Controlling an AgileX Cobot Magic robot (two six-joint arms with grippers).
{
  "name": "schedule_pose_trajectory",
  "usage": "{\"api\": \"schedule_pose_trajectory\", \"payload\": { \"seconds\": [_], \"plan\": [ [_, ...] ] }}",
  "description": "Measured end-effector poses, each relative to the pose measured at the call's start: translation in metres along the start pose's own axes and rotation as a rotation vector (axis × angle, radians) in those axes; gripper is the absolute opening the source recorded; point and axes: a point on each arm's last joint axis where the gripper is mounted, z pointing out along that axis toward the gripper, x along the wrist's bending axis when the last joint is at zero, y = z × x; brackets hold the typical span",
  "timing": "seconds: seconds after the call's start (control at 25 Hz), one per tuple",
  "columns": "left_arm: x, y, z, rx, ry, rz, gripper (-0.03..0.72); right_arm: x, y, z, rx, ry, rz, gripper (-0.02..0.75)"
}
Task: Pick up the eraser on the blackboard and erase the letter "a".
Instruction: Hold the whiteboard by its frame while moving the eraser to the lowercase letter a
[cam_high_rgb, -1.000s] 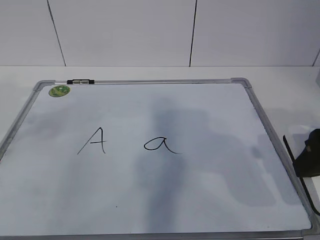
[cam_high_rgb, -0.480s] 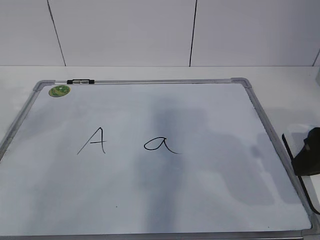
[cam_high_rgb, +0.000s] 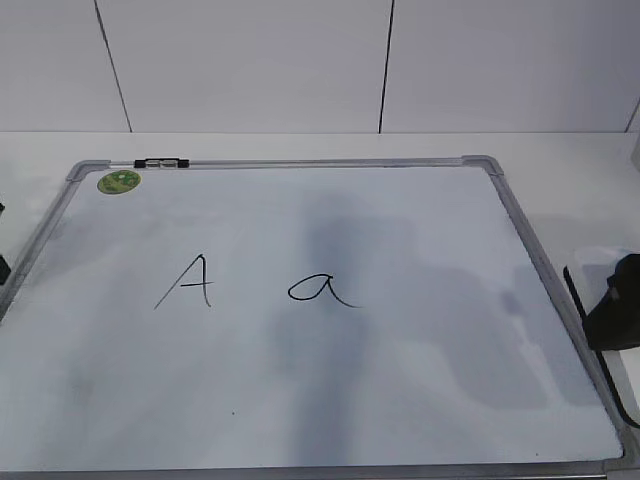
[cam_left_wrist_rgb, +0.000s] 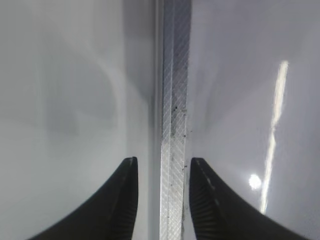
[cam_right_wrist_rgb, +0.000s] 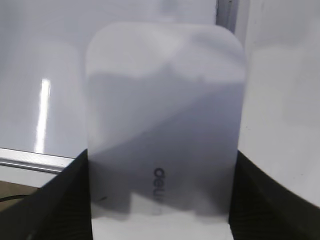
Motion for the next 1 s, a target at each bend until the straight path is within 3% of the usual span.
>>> {"api": "schedule_pose_trajectory", "payload": {
  "seconds": [0.6, 0.88, 1.0],
  "plan": [
    [-0.003, 0.006, 0.017, 0.000, 0.013, 0.017, 0.200, 0.000, 0.000, 0.000, 0.000, 0.001, 0.001, 0.539],
    [0.000, 0.006, 0.025, 0.019, 0.010, 0.011, 0.130, 0.000, 0.000, 0.000, 0.000, 0.001, 0.001, 0.539],
    [0.000, 0.007, 0.024, 0.018, 0.011, 0.012, 0.046, 0.000, 0.000, 0.000, 0.000, 0.001, 0.001, 0.539]
  ]
}}
